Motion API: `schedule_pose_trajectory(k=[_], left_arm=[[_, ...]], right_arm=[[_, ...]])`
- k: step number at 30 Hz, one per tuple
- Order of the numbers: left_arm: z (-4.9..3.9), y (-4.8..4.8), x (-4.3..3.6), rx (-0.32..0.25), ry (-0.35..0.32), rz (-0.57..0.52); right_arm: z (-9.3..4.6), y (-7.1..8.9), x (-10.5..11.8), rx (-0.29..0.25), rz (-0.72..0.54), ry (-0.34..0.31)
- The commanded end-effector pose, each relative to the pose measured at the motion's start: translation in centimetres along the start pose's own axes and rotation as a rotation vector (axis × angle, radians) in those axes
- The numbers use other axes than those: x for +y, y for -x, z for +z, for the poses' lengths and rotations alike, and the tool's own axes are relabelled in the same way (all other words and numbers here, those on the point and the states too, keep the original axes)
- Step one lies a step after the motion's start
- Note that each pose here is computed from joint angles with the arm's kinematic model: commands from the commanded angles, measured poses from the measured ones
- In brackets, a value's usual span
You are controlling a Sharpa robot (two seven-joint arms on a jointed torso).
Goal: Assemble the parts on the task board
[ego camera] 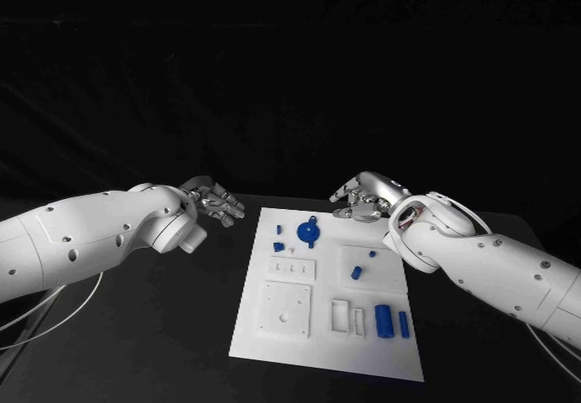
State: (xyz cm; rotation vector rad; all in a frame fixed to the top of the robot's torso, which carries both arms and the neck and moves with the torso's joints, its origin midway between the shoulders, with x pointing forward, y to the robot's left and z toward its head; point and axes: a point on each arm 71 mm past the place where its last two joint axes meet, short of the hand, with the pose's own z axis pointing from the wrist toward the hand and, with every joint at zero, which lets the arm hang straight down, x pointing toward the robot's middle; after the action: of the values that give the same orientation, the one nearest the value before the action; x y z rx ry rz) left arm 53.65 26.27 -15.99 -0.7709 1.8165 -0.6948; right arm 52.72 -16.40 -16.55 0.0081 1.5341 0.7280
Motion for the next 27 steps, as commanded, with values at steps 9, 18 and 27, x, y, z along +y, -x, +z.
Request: schedule_pose_trajectory(k=[9,18,27], left_arm=[[-0.28,0.34,-1.84,-0.047,-0.126,-0.101],[-0.70,0.22,-3.03,-0.071,-0.184,-0.137],[-0.99,-0.16,-3.86,-0.079,-0.226,-0.158]], right_arm=[[1.4,-3.4,2.4,0.092,-0.141,0.026],[2.5,-5.4,4.2,0.117,-0.152,0.035],[3.2,-7.7,5.2,0.145,-0.171,0.046]])
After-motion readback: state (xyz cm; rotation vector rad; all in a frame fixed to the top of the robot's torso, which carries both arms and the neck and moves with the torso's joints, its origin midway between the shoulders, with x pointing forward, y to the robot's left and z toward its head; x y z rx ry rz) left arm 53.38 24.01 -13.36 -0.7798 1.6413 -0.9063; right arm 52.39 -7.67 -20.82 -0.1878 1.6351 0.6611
